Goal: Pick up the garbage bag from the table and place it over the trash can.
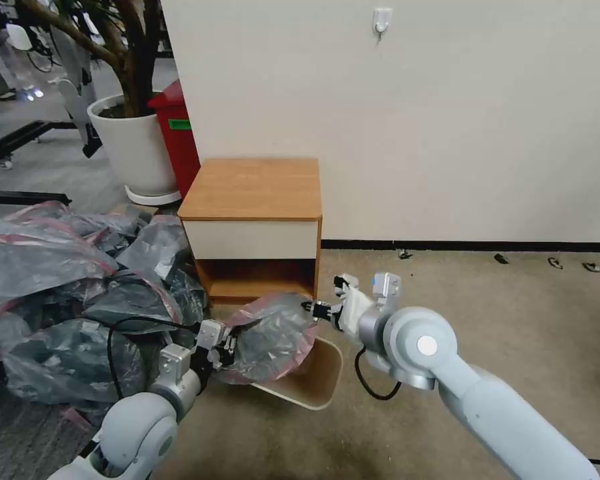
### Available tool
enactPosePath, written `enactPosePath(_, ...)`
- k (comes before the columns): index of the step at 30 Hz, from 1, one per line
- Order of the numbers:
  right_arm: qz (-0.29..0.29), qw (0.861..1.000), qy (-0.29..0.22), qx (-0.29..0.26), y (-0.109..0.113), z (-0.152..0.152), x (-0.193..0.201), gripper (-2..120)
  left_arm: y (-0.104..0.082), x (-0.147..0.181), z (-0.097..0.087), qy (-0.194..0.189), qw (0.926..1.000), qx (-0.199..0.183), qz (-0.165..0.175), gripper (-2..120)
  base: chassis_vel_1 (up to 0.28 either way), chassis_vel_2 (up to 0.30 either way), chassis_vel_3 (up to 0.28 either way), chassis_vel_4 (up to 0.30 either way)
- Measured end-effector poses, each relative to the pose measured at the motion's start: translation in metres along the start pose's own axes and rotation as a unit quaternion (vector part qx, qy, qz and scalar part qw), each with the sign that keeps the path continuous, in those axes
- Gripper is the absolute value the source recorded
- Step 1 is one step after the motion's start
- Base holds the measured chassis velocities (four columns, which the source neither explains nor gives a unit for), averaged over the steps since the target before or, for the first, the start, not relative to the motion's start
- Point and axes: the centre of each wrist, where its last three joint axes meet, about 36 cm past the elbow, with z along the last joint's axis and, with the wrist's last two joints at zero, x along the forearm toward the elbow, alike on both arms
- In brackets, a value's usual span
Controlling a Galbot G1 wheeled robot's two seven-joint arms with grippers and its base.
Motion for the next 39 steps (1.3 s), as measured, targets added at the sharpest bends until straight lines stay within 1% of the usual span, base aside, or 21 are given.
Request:
enactPosePath(3, 0.016, 1.000, 0.000, -0.003, -0.009, -0.002, -0.007, 0, 0.001, 0.002, 0.002, -0.002, 0.9999, 0.001, 0.011, 3, 0.000, 0.000, 0.000, 0.000)
enactPosePath(8, 0.030, 1.000, 0.003, 0.002, -0.016, -0.001, -0.010, 0, 0.003, 0.002, 0.002, -0.009, 0.9998, 0.005, 0.015, 3, 0.000, 0.000, 0.000, 0.000)
enactPosePath(12, 0.046, 0.999, 0.014, 0.010, -0.026, 0.002, -0.011, 0, 0.006, 0.002, 0.003, -0.024, 0.9992, 0.016, 0.028, 3, 0.000, 0.000, 0.000, 0.000)
enactPosePath(14, 0.050, 0.999, 0.017, 0.012, -0.028, 0.004, -0.011, 0, 0.007, 0.001, 0.003, -0.029, 0.9990, 0.019, 0.028, 3, 0.000, 0.000, 0.000, 0.000)
enactPosePath(16, 0.056, 0.998, 0.022, 0.015, -0.034, 0.008, -0.010, 0, 0.009, -0.001, 0.002, -0.041, 0.9982, 0.034, 0.027, 3, 0.000, 0.000, 0.000, 0.000)
enactPosePath(18, 0.058, 0.998, 0.023, 0.015, -0.035, 0.010, -0.009, 0, 0.010, -0.001, 0.001, -0.045, 0.9979, 0.038, 0.026, 3, 0.000, 0.000, 0.000, 0.000)
enactPosePath(23, 0.061, 0.998, 0.023, 0.015, -0.040, 0.014, -0.001, 0, 0.017, -0.007, -0.003, -0.063, 0.9966, 0.053, 0.004, 3, 0.000, 0.000, 0.000, 0.000)
enactPosePath(25, 0.060, 0.998, 0.023, 0.014, -0.040, 0.016, 0.003, 4, 0.019, -0.010, -0.006, -0.070, 0.9954, 0.064, -0.014, 3, 0.000, 0.000, 0.000, 0.000)
enactPosePath(27, 0.060, 0.998, 0.023, 0.014, -0.040, 0.016, 0.003, 4, 0.019, -0.011, -0.006, -0.070, 0.9953, 0.065, -0.015, 3, 0.000, 0.000, 0.000, 0.000)
enactPosePath(29, 0.056, 0.998, 0.021, 0.014, -0.038, 0.018, 0.008, 5, 0.021, -0.015, -0.008, -0.074, 0.9943, 0.070, -0.031, 3, 0.000, 0.000, 0.000, 0.000)
enactPosePath(31, 0.055, 0.998, 0.020, 0.014, -0.037, 0.018, 0.009, 5, 0.021, -0.016, -0.008, -0.075, 0.9941, 0.071, -0.034, 3, 0.000, 0.000, 0.000, 0.000)
enactPosePath(34, 0.047, 0.999, 0.021, 0.013, -0.033, 0.023, 0.015, 4, 0.021, -0.024, -0.009, -0.080, 0.9923, 0.079, -0.053, 3, 0.000, 0.000, 0.000, 0.000)
enactPosePath(35, 0.047, 0.999, 0.021, 0.013, -0.033, 0.023, 0.015, 4, 0.021, -0.024, -0.009, -0.080, 0.9923, 0.079, -0.053, 3, 0.000, 0.000, 0.000, 0.000)
enactPosePath(36, 0.046, 0.999, 0.020, 0.013, -0.032, 0.023, 0.016, 0, 0.021, -0.025, -0.008, -0.078, 0.9923, 0.079, -0.056, 3, 0.000, 0.000, 0.000, 0.000)
enactPosePath(39, 0.051, 0.998, 0.013, 0.014, -0.034, 0.018, 0.015, 1, 0.020, -0.026, -0.005, -0.074, 0.9929, 0.075, -0.057, 3, 0.000, 0.000, 0.000, 0.000)
